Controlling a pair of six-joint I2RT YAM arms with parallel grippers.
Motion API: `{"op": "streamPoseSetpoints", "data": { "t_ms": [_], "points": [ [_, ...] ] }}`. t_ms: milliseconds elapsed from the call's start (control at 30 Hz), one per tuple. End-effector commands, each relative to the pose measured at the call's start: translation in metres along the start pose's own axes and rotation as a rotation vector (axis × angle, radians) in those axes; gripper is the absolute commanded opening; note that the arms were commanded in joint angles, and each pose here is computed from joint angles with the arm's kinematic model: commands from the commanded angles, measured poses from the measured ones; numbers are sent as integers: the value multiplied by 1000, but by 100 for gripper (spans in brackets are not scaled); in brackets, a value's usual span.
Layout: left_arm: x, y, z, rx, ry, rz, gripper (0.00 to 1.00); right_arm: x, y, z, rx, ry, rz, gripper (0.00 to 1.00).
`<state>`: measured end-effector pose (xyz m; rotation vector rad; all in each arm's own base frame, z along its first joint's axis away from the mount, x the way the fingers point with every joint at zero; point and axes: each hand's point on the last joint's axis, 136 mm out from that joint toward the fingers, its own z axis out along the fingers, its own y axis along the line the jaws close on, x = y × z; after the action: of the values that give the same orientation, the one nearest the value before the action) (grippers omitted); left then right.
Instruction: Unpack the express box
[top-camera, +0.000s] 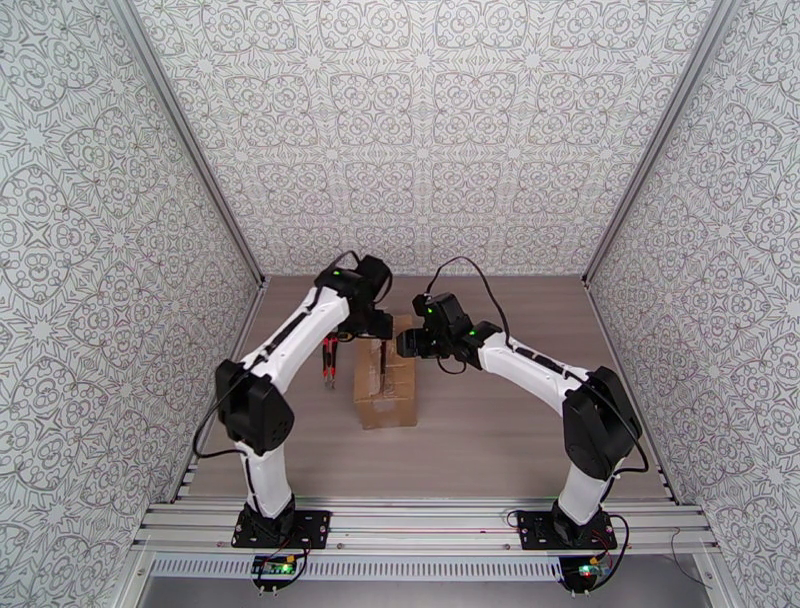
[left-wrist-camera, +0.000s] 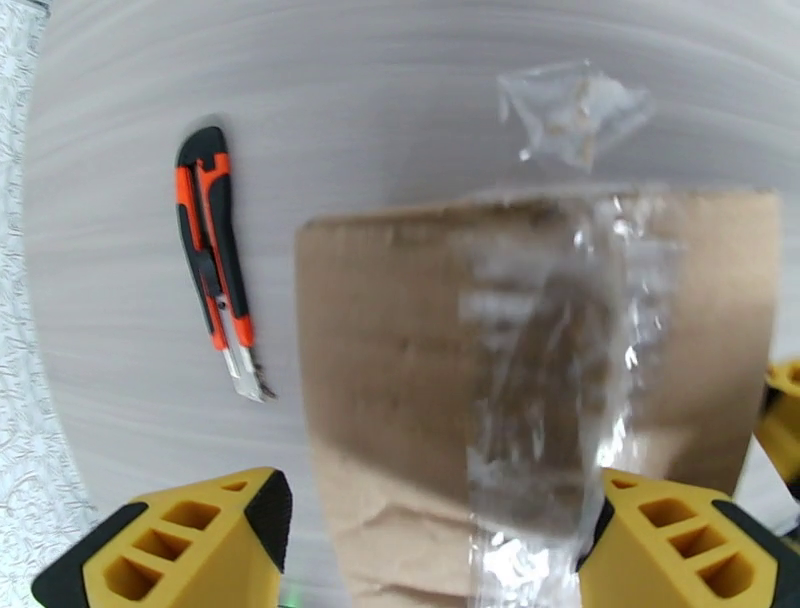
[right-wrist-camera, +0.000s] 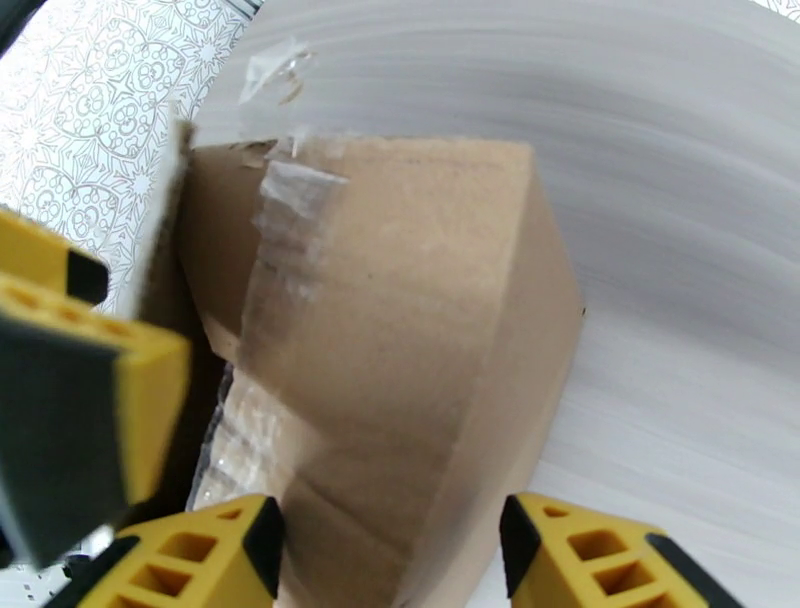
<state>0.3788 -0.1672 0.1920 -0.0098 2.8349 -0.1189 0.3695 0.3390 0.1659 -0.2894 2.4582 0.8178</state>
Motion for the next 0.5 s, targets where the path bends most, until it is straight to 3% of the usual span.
{"op": "streamPoseSetpoints", "data": {
  "t_ms": [0,467],
  "points": [
    [-1,1,-6,135,-23,-53,76,-1,0,0,30,13,-4,63],
    [-3,15,-14,205,-72,-85,61,-6,-4,-3,85,38,-28,64]
  ]
}}
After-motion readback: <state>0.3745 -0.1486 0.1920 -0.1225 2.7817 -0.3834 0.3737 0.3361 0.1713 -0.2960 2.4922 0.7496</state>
